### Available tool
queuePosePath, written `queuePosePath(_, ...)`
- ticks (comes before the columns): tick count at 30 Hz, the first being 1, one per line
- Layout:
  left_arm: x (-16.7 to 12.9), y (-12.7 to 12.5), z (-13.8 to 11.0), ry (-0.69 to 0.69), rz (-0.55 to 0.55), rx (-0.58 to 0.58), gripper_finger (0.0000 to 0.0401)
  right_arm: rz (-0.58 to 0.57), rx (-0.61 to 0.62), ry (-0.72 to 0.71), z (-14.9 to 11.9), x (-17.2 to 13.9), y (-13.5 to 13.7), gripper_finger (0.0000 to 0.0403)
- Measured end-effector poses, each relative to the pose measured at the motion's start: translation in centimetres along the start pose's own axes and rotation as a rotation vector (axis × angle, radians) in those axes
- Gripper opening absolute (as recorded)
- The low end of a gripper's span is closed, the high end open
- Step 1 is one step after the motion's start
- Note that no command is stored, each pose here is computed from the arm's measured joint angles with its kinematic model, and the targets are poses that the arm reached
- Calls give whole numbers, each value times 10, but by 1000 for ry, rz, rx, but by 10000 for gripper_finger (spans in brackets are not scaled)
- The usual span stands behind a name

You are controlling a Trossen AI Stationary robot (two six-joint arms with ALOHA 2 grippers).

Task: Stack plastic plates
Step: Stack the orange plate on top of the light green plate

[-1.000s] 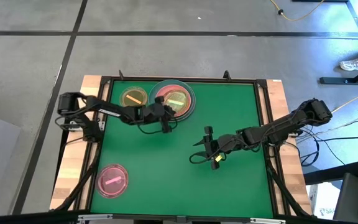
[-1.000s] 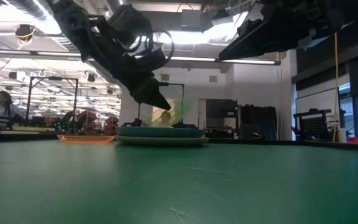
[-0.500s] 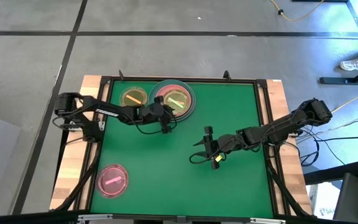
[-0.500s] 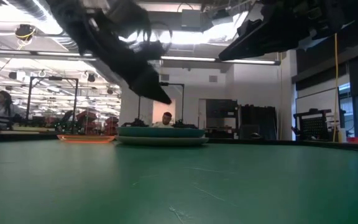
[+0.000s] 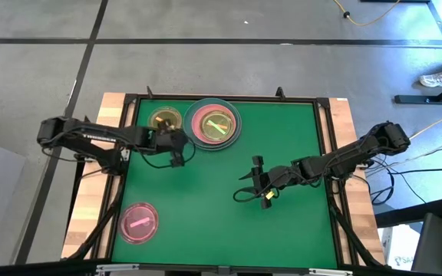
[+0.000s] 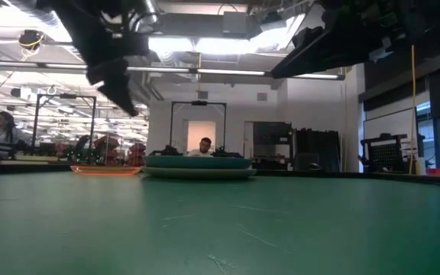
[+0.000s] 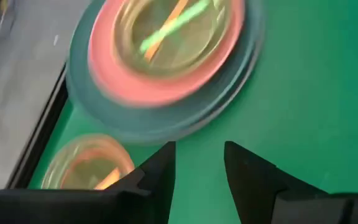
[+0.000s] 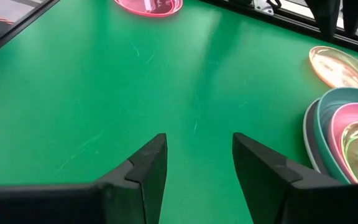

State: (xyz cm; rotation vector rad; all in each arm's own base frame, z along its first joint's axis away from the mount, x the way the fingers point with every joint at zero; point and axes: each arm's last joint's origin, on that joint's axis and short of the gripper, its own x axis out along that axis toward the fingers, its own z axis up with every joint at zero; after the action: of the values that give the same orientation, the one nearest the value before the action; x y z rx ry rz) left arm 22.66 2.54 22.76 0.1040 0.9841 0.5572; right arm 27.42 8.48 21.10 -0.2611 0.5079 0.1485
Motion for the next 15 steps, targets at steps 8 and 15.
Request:
queuePosePath(8,19,22,-15,200,78,-65,124,0,0,-2,0,0,0,172)
queuePosePath(15,54,33,-31,344,74,-21,124,-29,1,-2,0,0,-1,172)
